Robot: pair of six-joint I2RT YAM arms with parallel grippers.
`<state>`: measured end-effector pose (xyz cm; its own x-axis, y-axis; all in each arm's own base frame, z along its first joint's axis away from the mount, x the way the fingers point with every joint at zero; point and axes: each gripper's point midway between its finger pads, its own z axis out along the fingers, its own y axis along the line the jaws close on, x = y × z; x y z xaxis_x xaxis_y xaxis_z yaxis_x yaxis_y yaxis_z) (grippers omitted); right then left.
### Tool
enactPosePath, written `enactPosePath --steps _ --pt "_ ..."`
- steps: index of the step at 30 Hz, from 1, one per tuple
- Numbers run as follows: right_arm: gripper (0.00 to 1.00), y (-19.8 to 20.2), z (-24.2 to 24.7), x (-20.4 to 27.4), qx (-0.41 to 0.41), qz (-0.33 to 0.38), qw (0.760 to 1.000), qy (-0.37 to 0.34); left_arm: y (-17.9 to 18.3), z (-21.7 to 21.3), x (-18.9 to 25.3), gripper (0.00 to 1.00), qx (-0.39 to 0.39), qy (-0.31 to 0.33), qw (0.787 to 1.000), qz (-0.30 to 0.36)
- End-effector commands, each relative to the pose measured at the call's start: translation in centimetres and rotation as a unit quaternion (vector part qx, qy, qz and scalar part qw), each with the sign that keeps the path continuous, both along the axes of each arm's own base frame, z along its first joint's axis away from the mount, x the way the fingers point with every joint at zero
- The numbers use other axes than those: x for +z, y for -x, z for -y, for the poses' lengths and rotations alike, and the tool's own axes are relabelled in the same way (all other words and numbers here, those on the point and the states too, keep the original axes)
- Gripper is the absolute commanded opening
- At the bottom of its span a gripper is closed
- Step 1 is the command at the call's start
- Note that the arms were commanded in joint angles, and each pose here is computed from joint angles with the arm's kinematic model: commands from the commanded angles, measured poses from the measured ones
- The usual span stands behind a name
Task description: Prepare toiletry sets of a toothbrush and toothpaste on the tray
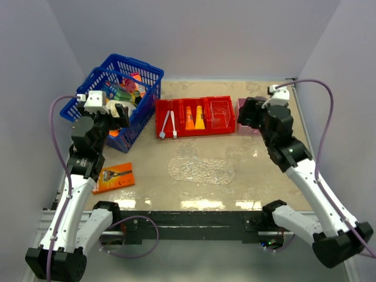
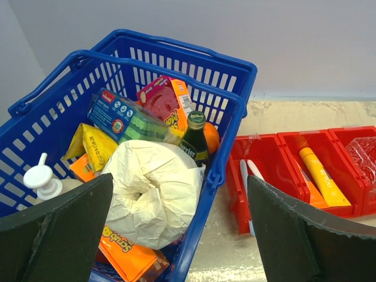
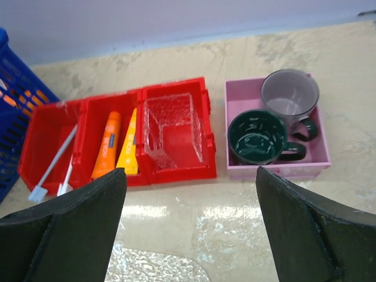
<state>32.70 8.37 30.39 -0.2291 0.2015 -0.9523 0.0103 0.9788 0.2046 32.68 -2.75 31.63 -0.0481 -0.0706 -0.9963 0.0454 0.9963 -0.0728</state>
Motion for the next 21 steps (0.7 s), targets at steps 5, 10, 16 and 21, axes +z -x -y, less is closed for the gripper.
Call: enactPosePath --steps 5,10,16,21 --pt "0.9 -3.6 -0.5 -4.1 0.022 -0.076 0.996 0.03 -0.1 0.1 2.4 1.0 -0.006 0.005 0.999 0.05" --pt "0.84 -6.1 2.9 -6.2 -0.006 -0.11 0.994 0.009 -0.2 -0.2 2.4 1.0 0.005 0.006 0.999 0.05" --pt "0.79 -7.8 3.3 -8.5 0.003 -0.142 0.988 0.06 -0.2 -0.1 2.3 1.0 0.001 0.009 0.999 0.05" --pt "0.67 -8.7 3.0 -11.2 0.026 -0.19 0.977 0.091 -0.3 -0.1 2.0 1.0 0.002 0.012 0.999 0.047"
